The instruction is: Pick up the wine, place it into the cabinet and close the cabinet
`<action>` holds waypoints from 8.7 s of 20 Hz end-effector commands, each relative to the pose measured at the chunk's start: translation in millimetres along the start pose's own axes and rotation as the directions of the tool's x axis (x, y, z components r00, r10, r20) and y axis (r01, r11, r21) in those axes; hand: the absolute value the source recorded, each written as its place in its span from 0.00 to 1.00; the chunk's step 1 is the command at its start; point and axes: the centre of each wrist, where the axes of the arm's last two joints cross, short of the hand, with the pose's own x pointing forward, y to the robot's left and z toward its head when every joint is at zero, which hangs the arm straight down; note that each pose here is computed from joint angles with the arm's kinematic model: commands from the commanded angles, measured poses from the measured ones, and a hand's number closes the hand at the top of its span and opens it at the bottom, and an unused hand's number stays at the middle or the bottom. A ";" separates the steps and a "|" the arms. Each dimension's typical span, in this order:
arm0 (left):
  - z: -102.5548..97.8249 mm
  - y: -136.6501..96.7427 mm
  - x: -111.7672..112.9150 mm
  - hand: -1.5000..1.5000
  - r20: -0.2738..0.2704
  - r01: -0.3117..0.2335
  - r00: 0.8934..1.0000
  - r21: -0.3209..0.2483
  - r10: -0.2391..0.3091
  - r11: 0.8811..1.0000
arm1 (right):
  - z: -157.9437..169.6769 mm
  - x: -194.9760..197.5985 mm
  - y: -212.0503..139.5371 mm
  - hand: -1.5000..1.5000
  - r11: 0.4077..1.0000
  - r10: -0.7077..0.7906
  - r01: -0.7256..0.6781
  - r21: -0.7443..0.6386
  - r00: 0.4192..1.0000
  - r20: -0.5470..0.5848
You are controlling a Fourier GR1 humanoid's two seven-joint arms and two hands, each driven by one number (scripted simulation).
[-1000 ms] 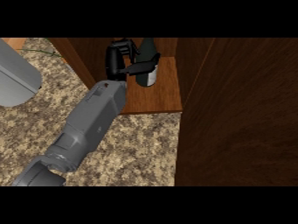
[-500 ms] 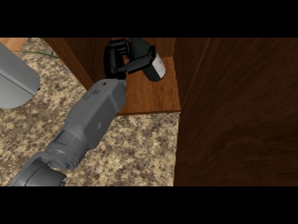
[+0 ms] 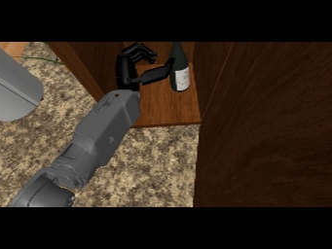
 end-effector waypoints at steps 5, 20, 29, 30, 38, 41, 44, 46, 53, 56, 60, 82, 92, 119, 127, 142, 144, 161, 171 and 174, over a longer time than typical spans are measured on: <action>4.6 19.2 -14.2 0.00 -0.029 0.091 0.995 0.025 -0.091 0.996 | 2.1 10.7 -0.7 0.00 1.000 -0.031 0.030 0.008 0.998 0.048; 10.2 36.3 -25.8 0.00 -0.001 0.126 0.992 0.057 -0.126 0.990 | 1.0 11.2 -2.7 0.00 1.000 -0.022 0.021 0.020 0.998 0.055; 28.8 29.6 -39.6 0.00 0.017 0.073 0.997 0.001 -0.073 0.997 | -2.0 11.7 3.9 0.00 0.999 -0.028 0.027 0.031 0.999 0.032; 19.4 42.6 -36.0 0.00 0.030 0.082 0.996 -0.017 -0.082 0.996 | 2.3 15.0 6.0 0.00 0.999 -0.023 0.022 0.025 0.998 0.051; 25.3 30.0 -36.9 0.00 0.027 0.046 0.999 -0.100 -0.044 0.994 | 2.0 9.3 9.9 0.00 0.998 -0.050 0.050 0.028 0.998 0.026; 30.9 30.6 -41.8 0.00 0.018 0.045 0.999 -0.076 -0.044 0.996 | 0.9 10.8 8.6 0.00 0.999 -0.044 0.043 0.025 0.998 0.035; 38.8 38.1 -50.3 0.00 0.015 -0.010 1.000 -0.087 0.011 0.996 | 3.0 14.2 11.8 0.00 0.999 -0.052 0.051 0.017 0.998 0.028; 26.1 27.1 -36.2 0.00 0.000 -0.053 0.999 -0.079 0.053 0.995 | 2.0 12.9 10.2 0.00 0.999 -0.042 0.041 0.034 0.998 0.052; 25.5 23.9 -33.3 0.00 -0.002 -0.106 0.994 -0.086 0.106 0.991 | -4.6 17.2 13.4 0.00 0.998 -0.065 0.065 0.014 0.998 0.026; 27.1 22.0 -32.9 0.00 -0.004 -0.103 0.995 -0.065 0.103 0.993 | -7.8 14.1 20.5 0.00 0.997 -0.060 0.059 0.059 0.998 0.026; 51.9 35.6 -53.0 0.00 -0.014 -0.114 0.994 -0.090 0.113 0.989 | 2.1 13.4 9.5 0.00 0.999 -0.051 0.051 0.018 0.999 0.003; 180.9 -11.7 20.3 0.00 0.028 -0.203 0.977 -0.151 0.209 0.967 | 23.3 24.3 3.1 0.00 0.999 -0.022 0.023 -0.029 0.999 0.030; 258.6 18.0 42.6 0.00 0.032 -0.190 0.980 -0.104 0.194 0.976 | 25.3 23.3 -5.6 0.00 0.999 -0.018 0.019 -0.036 1.000 0.014; 268.9 170.7 109.8 0.00 0.065 -0.202 0.972 -0.261 0.226 0.944 | 39.6 8.3 30.2 1.00 0.945 -0.158 0.207 0.252 0.967 -0.202; 253.3 199.9 119.0 0.00 0.081 -0.222 0.967 -0.191 0.241 0.956 | 39.3 24.6 64.6 1.00 0.865 -0.125 0.195 0.462 0.976 -0.177; 220.0 267.3 129.4 0.00 0.069 -0.174 0.980 -0.184 0.189 0.967 | 37.8 24.1 130.5 1.00 0.839 -0.184 0.250 0.484 0.966 -0.180; 213.6 266.9 141.9 0.00 0.075 -0.168 0.980 -0.207 0.186 0.964 | 31.0 19.7 136.3 1.00 0.852 -0.174 0.234 0.468 0.970 -0.168; 194.9 271.6 141.7 0.00 0.045 -0.246 0.964 -0.223 0.262 0.943 | -23.7 21.4 165.0 1.00 0.902 -0.103 0.137 0.409 0.989 -0.104; 190.4 256.7 134.7 0.00 0.034 -0.269 0.958 -0.223 0.283 0.937 | -120.1 46.4 180.9 1.00 0.926 -0.114 0.119 0.358 0.993 -0.034; 199.4 247.9 125.8 0.00 0.041 -0.278 0.955 -0.211 0.293 0.937 | -154.5 36.3 194.9 1.00 0.945 -0.071 0.081 0.316 0.997 -0.044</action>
